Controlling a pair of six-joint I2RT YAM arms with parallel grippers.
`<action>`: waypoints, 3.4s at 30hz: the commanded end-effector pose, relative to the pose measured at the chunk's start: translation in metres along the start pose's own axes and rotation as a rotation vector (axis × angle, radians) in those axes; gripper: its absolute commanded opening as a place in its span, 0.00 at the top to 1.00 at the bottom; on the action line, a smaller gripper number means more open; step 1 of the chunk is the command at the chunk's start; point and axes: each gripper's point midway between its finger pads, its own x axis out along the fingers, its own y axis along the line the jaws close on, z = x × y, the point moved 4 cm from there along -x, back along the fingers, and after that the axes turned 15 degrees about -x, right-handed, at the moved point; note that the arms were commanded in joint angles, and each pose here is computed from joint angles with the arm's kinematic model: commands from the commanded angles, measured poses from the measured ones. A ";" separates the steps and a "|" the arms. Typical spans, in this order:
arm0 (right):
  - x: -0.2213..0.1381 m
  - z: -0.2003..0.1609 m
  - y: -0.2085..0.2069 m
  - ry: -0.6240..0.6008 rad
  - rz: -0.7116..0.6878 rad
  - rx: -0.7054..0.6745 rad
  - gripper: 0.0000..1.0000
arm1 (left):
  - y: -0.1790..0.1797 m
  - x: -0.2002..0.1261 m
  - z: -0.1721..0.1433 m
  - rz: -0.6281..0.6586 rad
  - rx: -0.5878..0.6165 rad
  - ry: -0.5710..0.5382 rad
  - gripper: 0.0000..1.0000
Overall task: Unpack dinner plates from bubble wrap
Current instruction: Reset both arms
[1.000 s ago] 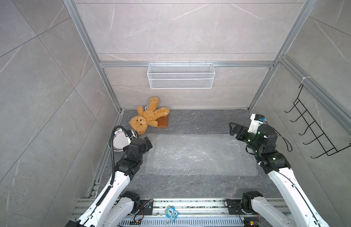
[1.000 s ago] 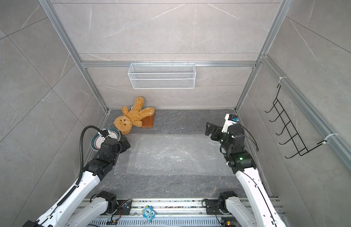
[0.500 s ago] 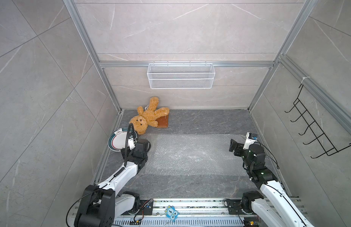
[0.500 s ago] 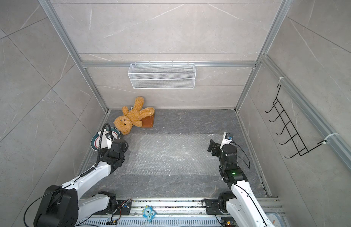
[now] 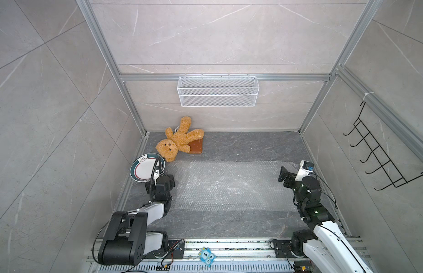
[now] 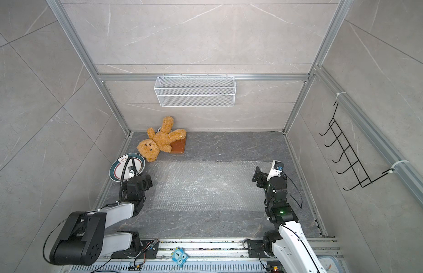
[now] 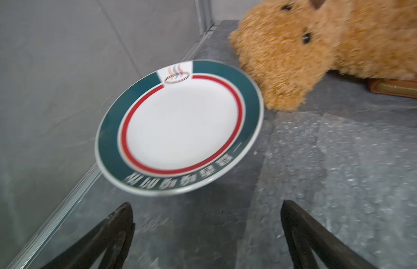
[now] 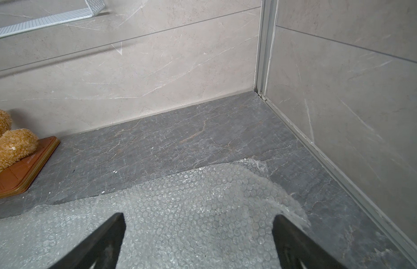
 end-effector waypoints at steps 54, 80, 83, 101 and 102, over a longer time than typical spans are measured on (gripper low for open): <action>0.116 -0.077 0.025 0.040 0.107 -0.161 0.00 | -0.011 0.032 0.016 -0.148 -0.060 -0.009 0.00; 0.116 -0.077 0.025 0.041 0.107 -0.162 0.00 | -0.011 0.032 0.016 -0.147 -0.061 -0.010 0.00; 0.116 -0.077 0.025 0.041 0.106 -0.162 0.00 | -0.011 0.032 0.017 -0.148 -0.061 -0.011 0.00; 0.116 -0.077 0.025 0.041 0.107 -0.162 0.00 | -0.011 0.032 0.016 -0.148 -0.060 -0.009 0.00; 0.116 -0.077 0.025 0.041 0.106 -0.162 0.00 | -0.011 0.032 0.016 -0.148 -0.061 -0.010 0.00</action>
